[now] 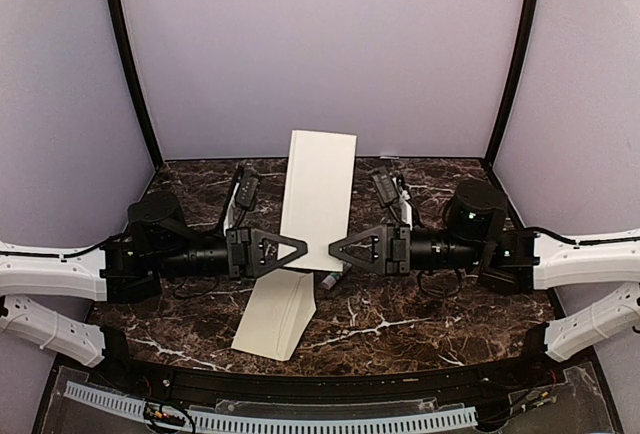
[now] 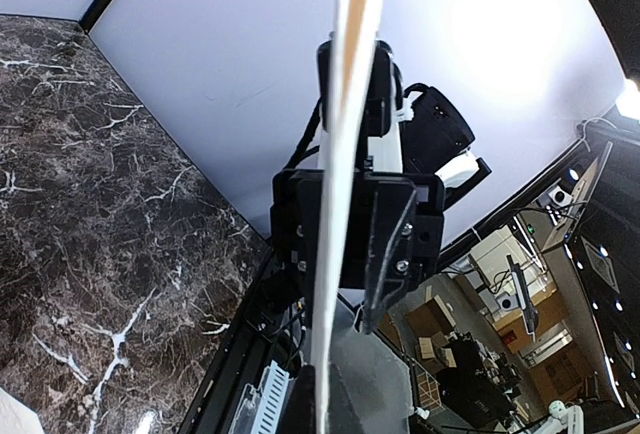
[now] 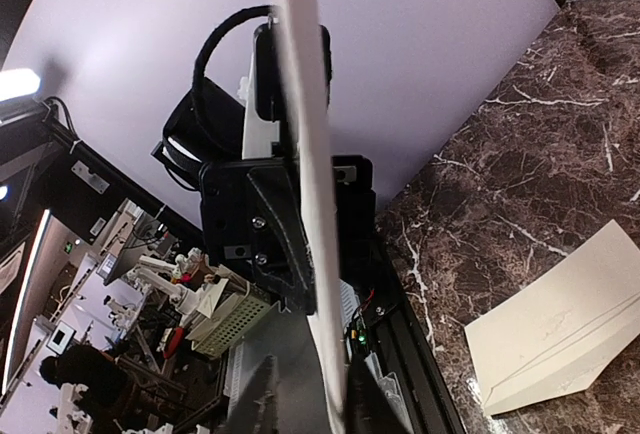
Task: Place the letter into the envelope and seal it
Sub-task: Fold the letter.
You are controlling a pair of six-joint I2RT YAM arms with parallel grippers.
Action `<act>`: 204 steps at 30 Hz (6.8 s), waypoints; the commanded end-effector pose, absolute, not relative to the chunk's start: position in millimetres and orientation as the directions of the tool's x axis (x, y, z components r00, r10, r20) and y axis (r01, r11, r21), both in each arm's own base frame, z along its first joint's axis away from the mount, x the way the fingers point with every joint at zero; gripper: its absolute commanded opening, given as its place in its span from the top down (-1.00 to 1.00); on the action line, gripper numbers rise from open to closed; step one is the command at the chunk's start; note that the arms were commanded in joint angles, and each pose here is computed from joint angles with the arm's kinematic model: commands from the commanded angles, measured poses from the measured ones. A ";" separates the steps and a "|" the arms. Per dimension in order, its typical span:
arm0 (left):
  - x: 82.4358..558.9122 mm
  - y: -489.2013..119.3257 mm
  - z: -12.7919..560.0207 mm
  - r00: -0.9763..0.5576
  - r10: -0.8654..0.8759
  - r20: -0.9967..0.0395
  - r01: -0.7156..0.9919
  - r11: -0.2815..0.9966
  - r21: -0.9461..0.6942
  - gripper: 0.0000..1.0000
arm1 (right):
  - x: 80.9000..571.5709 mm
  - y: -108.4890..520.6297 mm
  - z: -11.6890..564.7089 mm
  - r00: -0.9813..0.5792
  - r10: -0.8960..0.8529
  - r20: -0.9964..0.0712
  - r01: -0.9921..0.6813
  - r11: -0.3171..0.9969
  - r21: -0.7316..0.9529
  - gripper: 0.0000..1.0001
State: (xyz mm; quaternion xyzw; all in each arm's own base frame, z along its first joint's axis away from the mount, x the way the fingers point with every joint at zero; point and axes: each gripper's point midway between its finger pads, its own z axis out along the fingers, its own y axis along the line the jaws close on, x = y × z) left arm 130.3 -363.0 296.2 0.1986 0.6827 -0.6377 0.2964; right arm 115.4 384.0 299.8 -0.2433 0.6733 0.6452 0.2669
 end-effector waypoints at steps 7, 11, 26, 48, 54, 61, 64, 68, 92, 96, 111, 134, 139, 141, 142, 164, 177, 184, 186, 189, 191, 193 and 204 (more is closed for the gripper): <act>129.8 -360.0 327.8 -0.708 -0.163 -0.687 0.688 0.057 -0.723 1.00 | 110.1 384.5 307.7 -0.733 0.048 -0.679 -0.679 0.003 0.734 1.00; 129.5 -359.7 331.5 -0.707 -0.173 -0.686 0.690 0.046 -0.723 1.00 | 107.1 384.1 303.3 -0.743 0.031 -0.669 -0.669 -0.001 0.743 0.69; 128.7 -358.0 333.0 -0.707 -0.179 -0.685 0.690 0.040 -0.723 1.00 | 103.9 384.9 291.3 -0.756 0.005 -0.654 -0.654 0.008 0.756 1.00; 88.4 -330.3 234.2 -0.734 0.263 -0.626 0.679 0.238 -0.695 1.00 | 154.1 299.3 310.8 -0.636 -0.012 -0.771 -0.715 0.385 0.583 -0.94; 61.5 -334.3 222.5 -0.679 0.443 -0.586 0.710 0.194 -0.677 1.00 | 130.8 314.4 322.6 -0.614 -0.179 -0.769 -0.782 0.270 0.562 -0.97; 47.1 -342.3 227.5 -0.648 0.495 -0.579 0.709 0.115 -0.696 1.00 | 113.5 319.8 304.6 -0.618 -0.283 -0.734 -0.786 0.197 0.586 -0.97; 41.6 -346.6 223.5 -0.640 0.517 -0.568 0.705 0.102 -0.702 1.00 | 110.9 323.8 296.1 -0.623 -0.309 -0.719 -0.781 0.178 0.599 -0.94; 38.5 -351.6 222.0 -0.633 0.528 -0.566 0.703 0.086 -0.706 1.00 | 112.4 331.7 290.2 -0.623 -0.326 -0.712 -0.778 0.160 0.607 -0.71; 68.8 -360.6 247.7 -0.679 0.332 -0.655 0.723 0.143 -0.676 -0.28 | 120.7 338.7 302.7 -0.625 -0.246 -0.741 -0.779 0.140 0.611 1.00; 102.8 -350.8 279.1 -0.675 0.086 -0.733 0.730 0.226 -0.645 -0.55 | 139.5 327.4 338.5 -0.613 -0.015 -0.790 -0.780 0.175 0.601 1.00; 127.4 -350.2 346.9 -0.657 -0.245 -0.713 0.711 0.113 -0.694 -0.72 | 147.2 327.5 414.6 -0.517 0.364 -0.774 -0.826 0.025 0.563 1.00; 137.8 -347.0 347.4 -0.679 -0.335 -0.653 0.666 0.091 -0.740 0.99 | 149.2 335.1 384.8 -0.584 0.317 -0.747 -0.776 0.053 0.629 0.97; 140.1 -341.8 331.0 -0.693 -0.317 -0.648 0.639 0.146 -0.755 1.00 | 150.7 326.7 369.3 -0.600 0.295 -0.744 -0.750 0.116 0.651 -0.05; 140.3 -338.7 321.2 -0.702 -0.299 -0.646 0.624 0.178 -0.761 1.00 | 156.4 319.3 360.0 -0.603 0.295 -0.741 -0.725 0.183 0.664 -0.39; 139.8 -337.6 312.8 -0.713 -0.277 -0.644 0.612 0.204 -0.764 1.00 | 160.1 316.6 353.2 -0.606 0.282 -0.744 -0.710 0.229 0.666 -0.50; 64.5 -345.3 250.6 -0.699 0.391 -0.598 0.681 0.111 -0.724 1.00 | 116.9 342.5 303.3 -0.624 -0.286 -0.728 -0.782 0.220 0.583 -0.94; 54.0 -357.1 263.0 -0.653 0.456 -0.604 0.683 0.012 -0.730 1.00 | 69.1 376.1 287.2 -0.628 -0.391 -0.673 -0.738 0.024 0.675 -0.61; 55.6 -359.1 266.9 -0.643 0.453 -0.618 0.695 0.007 -0.719 1.00 | 51.9 385.8 278.8 -0.618 -0.444 -0.649 -0.722 -0.008 0.692 -0.14; 56.8 -359.7 265.9 -0.643 0.451 -0.619 0.697 0.012 -0.717 1.00 | 51.6 386.8 275.9 -0.620 -0.449 -0.643 -0.719 -0.002 0.695 0.17; 59.1 -360.4 265.4 -0.645 0.443 -0.623 0.702 0.021 -0.712 1.00 | 52.4 386.4 275.7 -0.623 -0.442 -0.645 -0.721 0.006 0.693 0.64; 63.0 -361.1 265.1 -0.649 0.430 -0.628 0.708 0.039 -0.705 0.98 | 55.2 386.4 278.2 -0.628 -0.422 -0.654 -0.727 0.017 0.687 1.00; 70.7 -360.8 265.2 -0.655 0.401 -0.640 0.720 0.077 -0.689 0.50 | 62.6 386.3 280.2 -0.642 -0.383 -0.664 -0.732 0.048 0.680 1.00; 130.6 -326.3 233.4 -0.779 0.127 -0.614 0.605 0.409 -0.683 -0.60 | 110.9 374.3 233.3 -0.845 -0.138 -0.517 -0.530 0.354 0.771 1.00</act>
